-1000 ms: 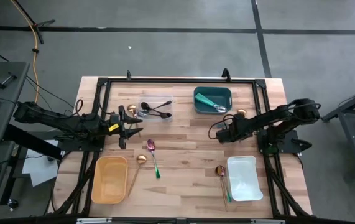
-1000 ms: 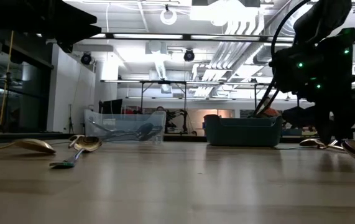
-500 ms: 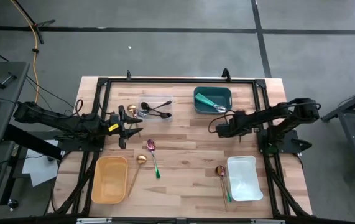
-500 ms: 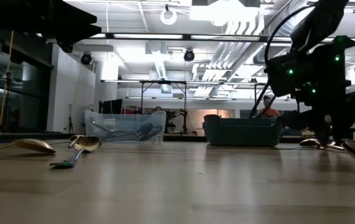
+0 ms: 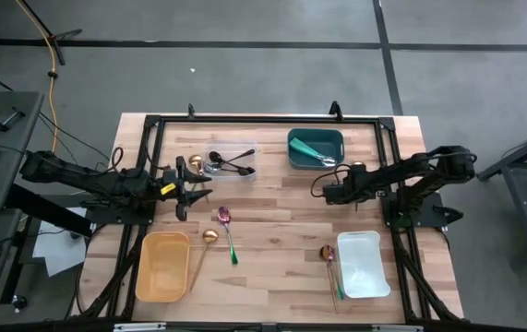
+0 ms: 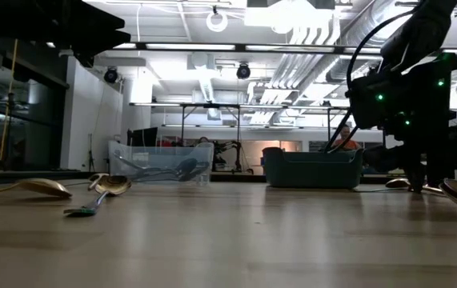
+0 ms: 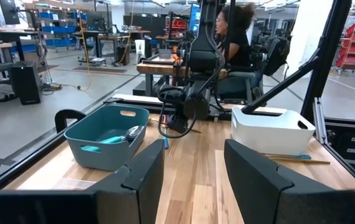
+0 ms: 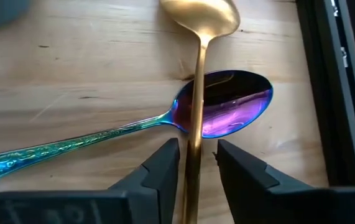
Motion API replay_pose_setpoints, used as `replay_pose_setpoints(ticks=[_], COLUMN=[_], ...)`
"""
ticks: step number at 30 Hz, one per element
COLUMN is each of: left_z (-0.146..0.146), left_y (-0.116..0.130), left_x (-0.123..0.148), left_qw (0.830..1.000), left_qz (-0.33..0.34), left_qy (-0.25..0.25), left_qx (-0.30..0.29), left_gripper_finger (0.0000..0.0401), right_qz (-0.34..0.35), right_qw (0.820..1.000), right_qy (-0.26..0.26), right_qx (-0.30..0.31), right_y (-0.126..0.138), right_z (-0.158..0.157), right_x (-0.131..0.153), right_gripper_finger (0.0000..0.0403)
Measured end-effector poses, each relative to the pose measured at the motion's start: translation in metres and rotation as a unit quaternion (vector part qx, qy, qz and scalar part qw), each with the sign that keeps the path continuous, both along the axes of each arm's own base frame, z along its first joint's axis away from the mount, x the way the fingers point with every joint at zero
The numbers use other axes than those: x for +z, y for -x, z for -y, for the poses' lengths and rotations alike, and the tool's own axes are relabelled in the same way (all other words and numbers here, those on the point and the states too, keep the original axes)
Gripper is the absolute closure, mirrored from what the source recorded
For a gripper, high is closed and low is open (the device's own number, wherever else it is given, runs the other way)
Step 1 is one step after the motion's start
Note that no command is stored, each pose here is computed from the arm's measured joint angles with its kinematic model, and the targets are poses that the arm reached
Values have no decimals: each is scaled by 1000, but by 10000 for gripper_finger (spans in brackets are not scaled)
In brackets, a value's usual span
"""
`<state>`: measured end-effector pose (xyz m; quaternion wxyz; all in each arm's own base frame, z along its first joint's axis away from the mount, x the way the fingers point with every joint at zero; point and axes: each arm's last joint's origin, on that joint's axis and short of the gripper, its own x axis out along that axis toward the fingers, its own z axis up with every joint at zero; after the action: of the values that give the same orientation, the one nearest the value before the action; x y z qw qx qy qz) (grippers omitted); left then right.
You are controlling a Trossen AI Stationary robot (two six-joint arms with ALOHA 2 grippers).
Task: Sort silverware by color (type)
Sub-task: Put the gold spoon into the yellow bin
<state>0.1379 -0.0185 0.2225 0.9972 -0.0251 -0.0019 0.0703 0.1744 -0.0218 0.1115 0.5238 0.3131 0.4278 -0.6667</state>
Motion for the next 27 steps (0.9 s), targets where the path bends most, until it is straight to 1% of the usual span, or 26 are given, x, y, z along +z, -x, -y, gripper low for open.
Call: replay_pose_setpoints(ticks=[2, 5, 7, 11, 16, 21, 27], left_z=[0, 0, 0, 1, 1, 1, 1], left_y=[0, 0, 0, 0, 0, 0, 0], left_x=[0, 0, 0, 0, 0, 0, 0], left_qw=[1000, 1000, 1000, 1000, 1000, 1000, 1000], left_qz=[0, -1, 0, 0, 0, 0, 0], left_qy=[0, 1, 7, 9, 9, 9, 9], left_qx=[0, -1, -1, -10, -10, -10, -10], left_gripper_finger=[242, 242, 242, 242, 242, 242, 242], right_qz=[1, 1, 0, 2, 1, 1, 4], right_qw=[1000, 1000, 1000, 1000, 1000, 1000, 1000], right_qy=[-1, -2, -2, -1, -1, -2, -3], right_qx=[0, 1, 4, 1, 1, 1, 2], right_y=[0, 0, 0, 0, 0, 0, -1], right_z=[0, 0, -1, -1, -1, -2, -2], right_x=[0, 0, 0, 0, 0, 0, 0], right_gripper_finger=[319, 372, 388, 372, 389, 385, 389])
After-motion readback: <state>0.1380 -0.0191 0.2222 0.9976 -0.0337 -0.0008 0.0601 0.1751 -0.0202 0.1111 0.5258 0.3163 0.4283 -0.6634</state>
